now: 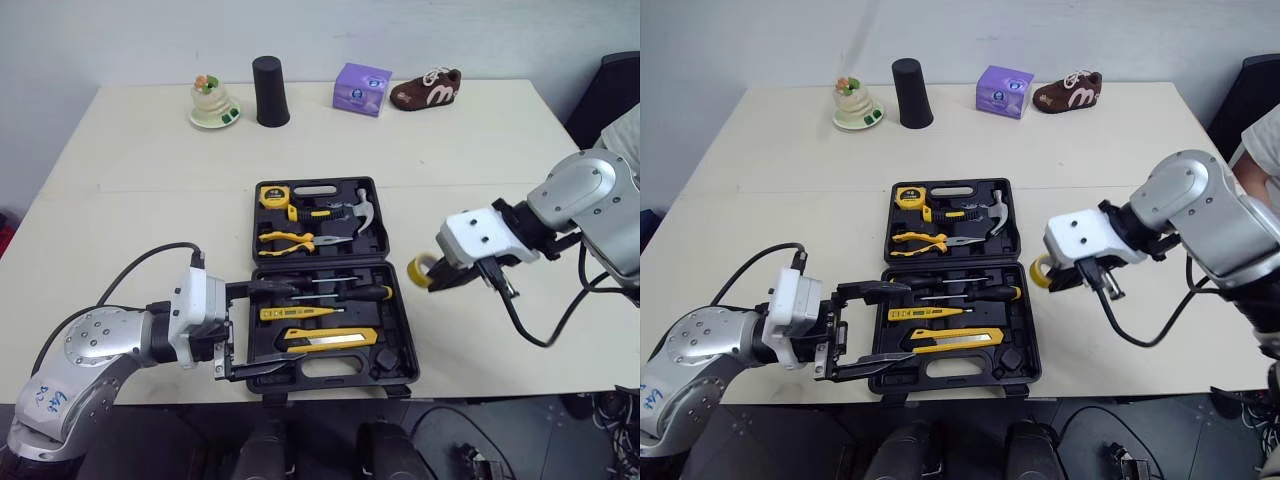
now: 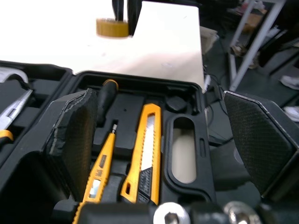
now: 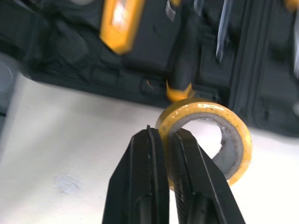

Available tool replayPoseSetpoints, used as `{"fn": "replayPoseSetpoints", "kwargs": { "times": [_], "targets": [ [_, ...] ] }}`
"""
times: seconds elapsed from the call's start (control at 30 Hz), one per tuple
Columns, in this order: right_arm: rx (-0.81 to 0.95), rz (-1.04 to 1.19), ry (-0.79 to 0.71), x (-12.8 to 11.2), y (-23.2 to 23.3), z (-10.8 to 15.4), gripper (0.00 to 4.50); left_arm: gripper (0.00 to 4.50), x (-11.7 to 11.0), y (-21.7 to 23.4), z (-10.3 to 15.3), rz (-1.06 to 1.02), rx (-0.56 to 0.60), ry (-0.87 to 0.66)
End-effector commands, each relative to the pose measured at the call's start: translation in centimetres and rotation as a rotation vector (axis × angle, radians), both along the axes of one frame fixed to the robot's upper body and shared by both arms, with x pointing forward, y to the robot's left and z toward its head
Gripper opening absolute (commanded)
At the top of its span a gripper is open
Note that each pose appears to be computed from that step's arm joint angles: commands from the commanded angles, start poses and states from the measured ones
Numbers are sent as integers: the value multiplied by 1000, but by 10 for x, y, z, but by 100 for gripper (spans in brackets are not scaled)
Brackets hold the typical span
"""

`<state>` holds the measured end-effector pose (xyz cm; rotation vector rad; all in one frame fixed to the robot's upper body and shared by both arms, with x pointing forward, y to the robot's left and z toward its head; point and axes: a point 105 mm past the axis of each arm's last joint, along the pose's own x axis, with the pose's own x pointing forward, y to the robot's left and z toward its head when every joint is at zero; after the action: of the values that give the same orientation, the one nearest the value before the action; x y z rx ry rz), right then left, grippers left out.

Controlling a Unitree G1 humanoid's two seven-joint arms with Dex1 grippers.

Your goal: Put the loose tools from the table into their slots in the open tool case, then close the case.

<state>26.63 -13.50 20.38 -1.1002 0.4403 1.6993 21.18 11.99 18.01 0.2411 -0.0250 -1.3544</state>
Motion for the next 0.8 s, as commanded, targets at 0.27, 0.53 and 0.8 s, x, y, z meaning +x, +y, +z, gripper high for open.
{"fn": "replayPoseSetpoints", "kwargs": {
  "times": [0.27, 0.53, 0.8],
  "targets": [
    [-50, 211, 173, -44, 26, -46, 6, 450, -9, -7, -3, -47, 41, -18],
    [-110, 191, 126, -34, 21, -66, 6, 450, -14, -8, -8, -34, 55, -8],
    [-178, 194, 89, -26, 17, -76, 6, 450, -13, -9, -8, -14, 47, -8]
  ]
}}
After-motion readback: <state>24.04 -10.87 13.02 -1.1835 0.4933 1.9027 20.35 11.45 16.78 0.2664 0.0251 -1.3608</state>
